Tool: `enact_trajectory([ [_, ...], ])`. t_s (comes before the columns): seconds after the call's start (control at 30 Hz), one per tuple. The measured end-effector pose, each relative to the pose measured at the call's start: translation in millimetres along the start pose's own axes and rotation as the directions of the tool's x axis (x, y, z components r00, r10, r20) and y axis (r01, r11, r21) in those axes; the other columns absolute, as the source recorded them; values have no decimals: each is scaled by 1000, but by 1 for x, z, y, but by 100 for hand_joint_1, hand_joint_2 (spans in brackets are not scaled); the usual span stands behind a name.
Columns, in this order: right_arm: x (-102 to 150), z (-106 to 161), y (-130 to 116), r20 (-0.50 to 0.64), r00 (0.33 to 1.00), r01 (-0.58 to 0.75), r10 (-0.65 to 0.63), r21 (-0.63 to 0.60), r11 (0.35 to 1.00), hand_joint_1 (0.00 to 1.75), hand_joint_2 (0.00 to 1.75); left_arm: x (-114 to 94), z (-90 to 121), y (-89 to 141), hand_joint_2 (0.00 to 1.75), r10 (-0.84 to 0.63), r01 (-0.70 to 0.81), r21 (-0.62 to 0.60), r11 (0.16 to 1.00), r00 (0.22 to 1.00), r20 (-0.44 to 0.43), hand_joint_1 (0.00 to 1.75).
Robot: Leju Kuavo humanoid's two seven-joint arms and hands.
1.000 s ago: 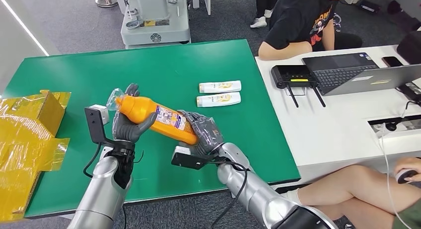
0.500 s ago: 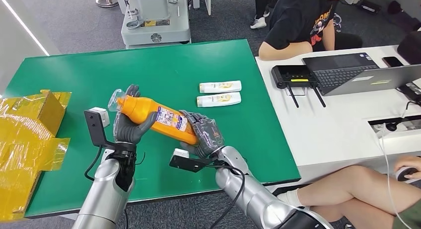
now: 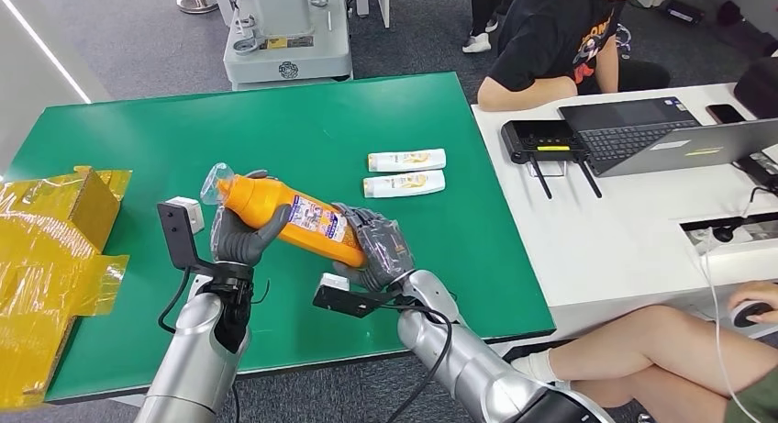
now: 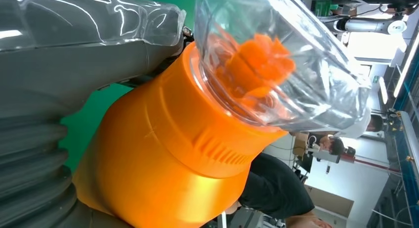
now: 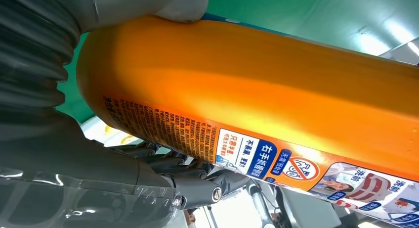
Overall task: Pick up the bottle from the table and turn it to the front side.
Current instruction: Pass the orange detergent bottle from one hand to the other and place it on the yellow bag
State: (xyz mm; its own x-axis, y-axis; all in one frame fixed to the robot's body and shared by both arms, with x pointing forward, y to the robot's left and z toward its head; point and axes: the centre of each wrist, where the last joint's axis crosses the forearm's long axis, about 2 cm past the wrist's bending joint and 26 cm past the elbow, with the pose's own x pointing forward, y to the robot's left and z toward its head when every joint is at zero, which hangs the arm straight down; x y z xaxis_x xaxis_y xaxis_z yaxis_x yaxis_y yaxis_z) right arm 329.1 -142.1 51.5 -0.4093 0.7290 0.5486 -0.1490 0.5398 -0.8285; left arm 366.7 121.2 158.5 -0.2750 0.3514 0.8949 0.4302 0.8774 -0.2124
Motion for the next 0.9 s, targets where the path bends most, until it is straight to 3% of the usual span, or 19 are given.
enact_trajectory([
  [0.3,-1,4,3,-1,1000,-26,26,-9,1000,175,175,-1,2,1,175,-3,3,-2,1000,1000,-5,175],
  [0.33,-1,5,3,-1,1000,-29,29,-10,1000,164,175,-2,3,1,175,-2,2,-3,1000,1000,-6,175],
  [0.4,-1,7,5,-1,999,-34,34,-15,999,131,175,-3,4,1,175,-2,2,-3,1000,1000,-7,175],
  [0.47,0,9,6,2,999,-45,45,-24,999,54,175,-3,4,0,175,-2,2,-3,1000,1000,-6,175],
  [0.53,0,10,7,6,998,-61,61,-34,998,0,175,-3,5,0,175,-2,2,-4,1000,1000,-4,175],
  [0.9,1,19,12,14,998,-63,64,-80,995,0,175,-3,4,1,175,-7,7,4,1000,1000,-1,175],
])
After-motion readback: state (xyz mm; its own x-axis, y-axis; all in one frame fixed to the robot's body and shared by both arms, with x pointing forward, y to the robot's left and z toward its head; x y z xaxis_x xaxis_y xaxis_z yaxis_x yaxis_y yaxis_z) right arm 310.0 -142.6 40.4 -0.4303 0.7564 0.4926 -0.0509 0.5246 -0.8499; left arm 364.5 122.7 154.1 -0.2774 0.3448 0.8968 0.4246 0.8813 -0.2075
